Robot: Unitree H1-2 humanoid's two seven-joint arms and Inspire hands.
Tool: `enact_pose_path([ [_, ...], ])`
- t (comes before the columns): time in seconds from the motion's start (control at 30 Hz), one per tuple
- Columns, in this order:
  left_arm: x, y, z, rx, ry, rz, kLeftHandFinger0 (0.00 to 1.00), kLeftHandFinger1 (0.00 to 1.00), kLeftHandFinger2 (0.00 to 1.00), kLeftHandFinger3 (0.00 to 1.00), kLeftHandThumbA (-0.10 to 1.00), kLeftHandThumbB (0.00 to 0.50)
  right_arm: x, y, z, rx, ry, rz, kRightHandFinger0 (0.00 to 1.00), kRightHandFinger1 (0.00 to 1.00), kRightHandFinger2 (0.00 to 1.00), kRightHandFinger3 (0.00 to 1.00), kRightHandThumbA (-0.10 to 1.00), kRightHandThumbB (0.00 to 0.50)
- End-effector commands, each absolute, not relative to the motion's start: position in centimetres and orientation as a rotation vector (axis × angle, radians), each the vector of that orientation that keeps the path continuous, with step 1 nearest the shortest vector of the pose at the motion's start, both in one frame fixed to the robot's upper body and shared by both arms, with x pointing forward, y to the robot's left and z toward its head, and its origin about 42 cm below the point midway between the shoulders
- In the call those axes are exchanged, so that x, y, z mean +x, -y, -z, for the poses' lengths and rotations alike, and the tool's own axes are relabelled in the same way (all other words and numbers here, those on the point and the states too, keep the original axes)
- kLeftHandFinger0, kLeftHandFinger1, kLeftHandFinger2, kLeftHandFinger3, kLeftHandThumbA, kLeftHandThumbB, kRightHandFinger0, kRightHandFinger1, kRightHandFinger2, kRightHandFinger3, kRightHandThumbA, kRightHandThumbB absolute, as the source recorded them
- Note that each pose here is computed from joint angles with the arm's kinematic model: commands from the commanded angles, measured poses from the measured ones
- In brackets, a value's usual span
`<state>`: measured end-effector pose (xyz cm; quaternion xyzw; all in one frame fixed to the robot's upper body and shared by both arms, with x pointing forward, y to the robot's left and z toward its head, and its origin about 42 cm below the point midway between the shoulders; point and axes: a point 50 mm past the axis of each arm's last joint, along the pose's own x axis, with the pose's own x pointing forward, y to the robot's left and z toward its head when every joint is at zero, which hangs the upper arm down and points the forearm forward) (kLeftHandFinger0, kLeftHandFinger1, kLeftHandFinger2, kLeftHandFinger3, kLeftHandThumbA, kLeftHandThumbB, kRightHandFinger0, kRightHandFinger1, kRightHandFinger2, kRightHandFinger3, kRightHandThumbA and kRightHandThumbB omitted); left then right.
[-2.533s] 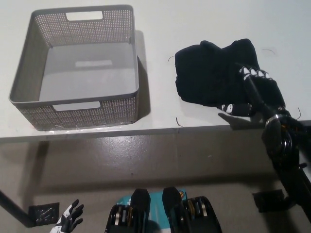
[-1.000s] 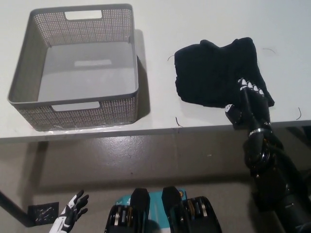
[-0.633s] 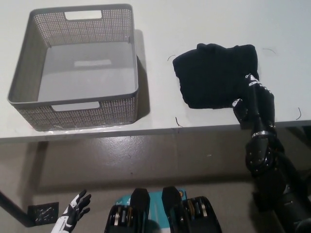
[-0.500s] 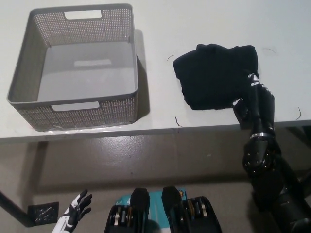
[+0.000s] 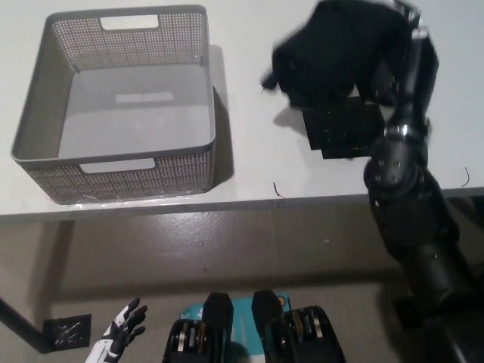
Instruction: Use the right hand to pick up a t shirt on the right hand side and place it into a contianer on the left side
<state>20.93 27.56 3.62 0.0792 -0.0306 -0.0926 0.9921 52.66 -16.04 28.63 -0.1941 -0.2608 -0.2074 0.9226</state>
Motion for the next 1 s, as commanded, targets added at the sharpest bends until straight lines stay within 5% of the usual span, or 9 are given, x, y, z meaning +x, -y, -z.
enact_pose_path([
  [0.0,20.9,-28.0,-4.4,0.184,0.105,0.211,1.00,1.00,1.00,1.00,0.99,0.318,53.3,13.1,-37.4,-0.295,0.687,0.434,0.48,0.55,0.69,0.79,-0.10,0.192],
  [0.1,21.0,-28.0,-4.5,0.198,0.107,0.223,1.00,1.00,1.00,1.00,1.00,0.310,53.1,12.4,-38.6,-0.292,0.698,0.429,0.48,0.54,0.69,0.78,-0.10,0.192],
  [0.3,21.4,-27.9,-4.3,0.226,0.085,0.241,1.00,1.00,1.00,1.00,1.00,0.389,53.0,10.2,-40.2,-0.261,0.712,0.363,0.51,0.59,0.74,0.81,-0.10,0.181],
  [0.43,21.7,-27.7,-4.5,0.249,0.104,0.278,1.00,1.00,1.00,1.00,1.00,0.349,52.8,7.9,-40.7,-0.220,0.695,0.309,0.44,0.52,0.69,0.78,-0.10,0.178],
  [0.53,22.1,-27.1,-4.5,0.253,0.111,0.282,0.99,1.00,1.00,1.00,1.00,0.351,52.6,5.1,-40.8,-0.224,0.700,0.222,0.50,0.57,0.74,0.81,-0.10,0.145],
  [0.7,22.8,-25.5,-4.7,0.215,0.116,0.309,0.97,1.00,1.00,1.00,1.00,0.430,52.4,2.1,-41.0,-0.236,0.707,0.160,0.52,0.58,0.74,0.81,-0.10,0.166],
  [0.83,23.1,-24.4,-4.9,0.192,0.135,0.350,0.98,1.00,1.00,1.00,0.98,0.375,52.2,0.5,-40.8,-0.235,0.691,0.120,0.50,0.58,0.74,0.81,-0.10,0.142],
  [0.97,23.5,-23.2,-5.4,0.190,0.136,0.372,0.98,1.00,1.00,1.00,0.97,0.379,51.9,-1.3,-40.8,-0.220,0.689,0.086,0.49,0.58,0.74,0.80,-0.10,0.132],
])
